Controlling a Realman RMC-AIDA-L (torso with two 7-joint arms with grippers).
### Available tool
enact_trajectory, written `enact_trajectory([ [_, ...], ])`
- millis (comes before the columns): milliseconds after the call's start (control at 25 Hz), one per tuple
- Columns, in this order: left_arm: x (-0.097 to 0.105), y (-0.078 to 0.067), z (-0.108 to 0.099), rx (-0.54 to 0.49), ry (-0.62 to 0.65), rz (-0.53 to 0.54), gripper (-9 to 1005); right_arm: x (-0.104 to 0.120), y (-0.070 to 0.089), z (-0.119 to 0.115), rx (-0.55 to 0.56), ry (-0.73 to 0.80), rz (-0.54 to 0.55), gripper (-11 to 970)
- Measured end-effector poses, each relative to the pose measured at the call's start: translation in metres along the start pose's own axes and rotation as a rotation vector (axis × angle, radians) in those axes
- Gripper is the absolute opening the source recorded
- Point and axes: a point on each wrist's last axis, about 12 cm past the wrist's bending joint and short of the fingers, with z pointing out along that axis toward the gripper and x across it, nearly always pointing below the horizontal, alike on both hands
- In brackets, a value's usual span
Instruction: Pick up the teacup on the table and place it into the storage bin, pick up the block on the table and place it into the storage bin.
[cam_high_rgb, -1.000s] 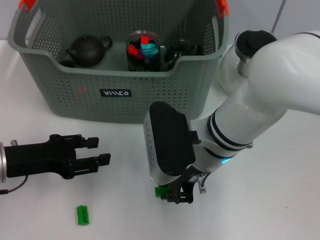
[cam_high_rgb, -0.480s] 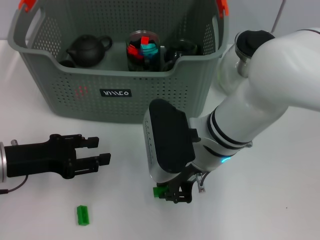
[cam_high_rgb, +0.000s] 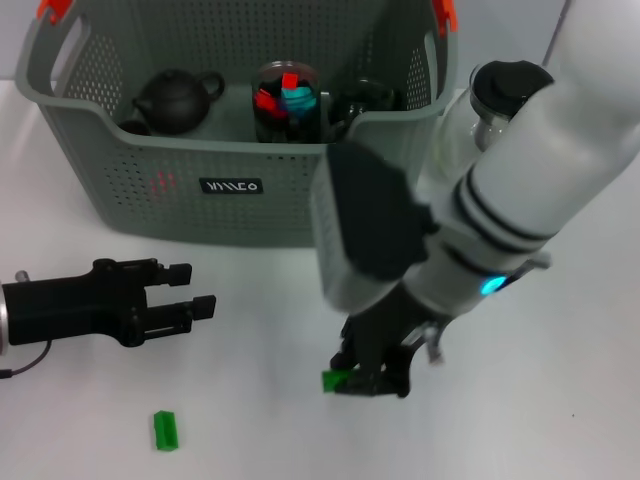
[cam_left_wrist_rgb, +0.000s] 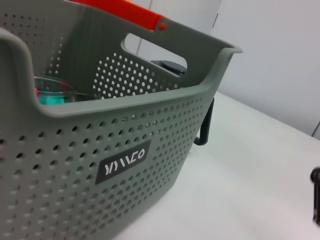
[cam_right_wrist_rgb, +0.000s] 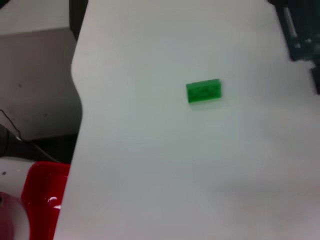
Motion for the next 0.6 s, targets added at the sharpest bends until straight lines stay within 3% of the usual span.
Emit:
enact_trajectory([
  [280, -0.005, 0.003, -0.001, -0.013, -0.003, 0.002, 615, 0.001, -0.007, -0.045, 0.034, -0.041, 0.047, 233],
  [600, -0.007, 0.006, -0.003, -0.02, -0.006, 0.005, 615, -0.011, -0.017, -0.113, 0.218, -0.215, 0.056, 247],
])
